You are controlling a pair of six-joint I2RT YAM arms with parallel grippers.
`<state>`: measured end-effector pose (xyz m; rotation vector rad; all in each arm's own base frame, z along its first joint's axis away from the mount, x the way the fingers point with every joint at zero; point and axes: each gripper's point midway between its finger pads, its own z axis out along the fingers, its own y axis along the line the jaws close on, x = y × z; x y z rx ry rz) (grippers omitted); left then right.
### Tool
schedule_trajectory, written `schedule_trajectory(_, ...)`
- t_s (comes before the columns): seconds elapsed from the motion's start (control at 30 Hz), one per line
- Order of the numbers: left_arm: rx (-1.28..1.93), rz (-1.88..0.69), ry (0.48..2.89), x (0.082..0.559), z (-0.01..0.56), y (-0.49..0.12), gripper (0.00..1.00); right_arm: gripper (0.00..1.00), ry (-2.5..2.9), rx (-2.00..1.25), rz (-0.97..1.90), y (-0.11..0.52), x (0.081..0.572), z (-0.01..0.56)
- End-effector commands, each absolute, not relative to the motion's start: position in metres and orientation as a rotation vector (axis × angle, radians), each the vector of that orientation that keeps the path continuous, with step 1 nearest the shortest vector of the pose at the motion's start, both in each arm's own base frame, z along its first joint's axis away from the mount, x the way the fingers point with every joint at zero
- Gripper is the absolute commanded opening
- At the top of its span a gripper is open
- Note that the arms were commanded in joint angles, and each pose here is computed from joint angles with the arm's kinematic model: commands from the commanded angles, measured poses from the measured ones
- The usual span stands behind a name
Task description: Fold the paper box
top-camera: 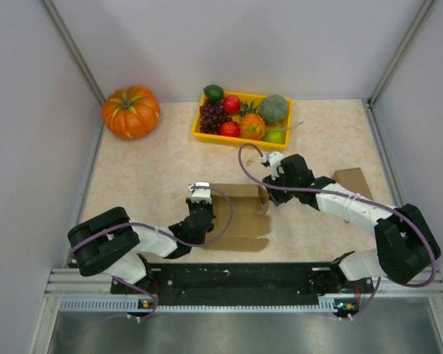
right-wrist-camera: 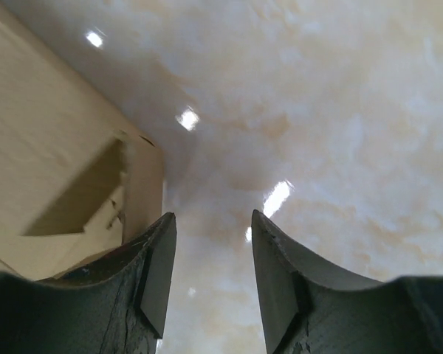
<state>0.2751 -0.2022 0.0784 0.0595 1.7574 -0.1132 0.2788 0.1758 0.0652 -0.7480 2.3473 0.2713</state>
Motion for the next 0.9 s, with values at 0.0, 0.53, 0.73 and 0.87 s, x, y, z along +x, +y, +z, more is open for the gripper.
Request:
schedule_trajectory(0.0, 0.049, -0.165, 1.729, 0.277, 0.087, -0.211, 0.0, 0.46, 1.993, -0.979, 0.426, 0.226, 0.289, 0.097)
schedule_trajectory(0.53, 0.049, -0.156, 1.73, 0.277, 0.09, -0.21, 0.0, 0.52, 1.985, -1.152, 0.506, 0.251, 0.243, 0.093)
schedule_trajectory(0.73, 0.045, -0.157, 1.735, 0.276, 0.088, -0.209, 0.0, 0.54, 1.934, -1.027, 0.571, 0.262, 0.248, 0.104)
schedule_trajectory(0.87, 0.028, -0.168, 1.734, 0.276, 0.089, -0.209, 0.0, 0.5, 1.97, -0.835, 0.456, 0.255, 0.271, 0.106)
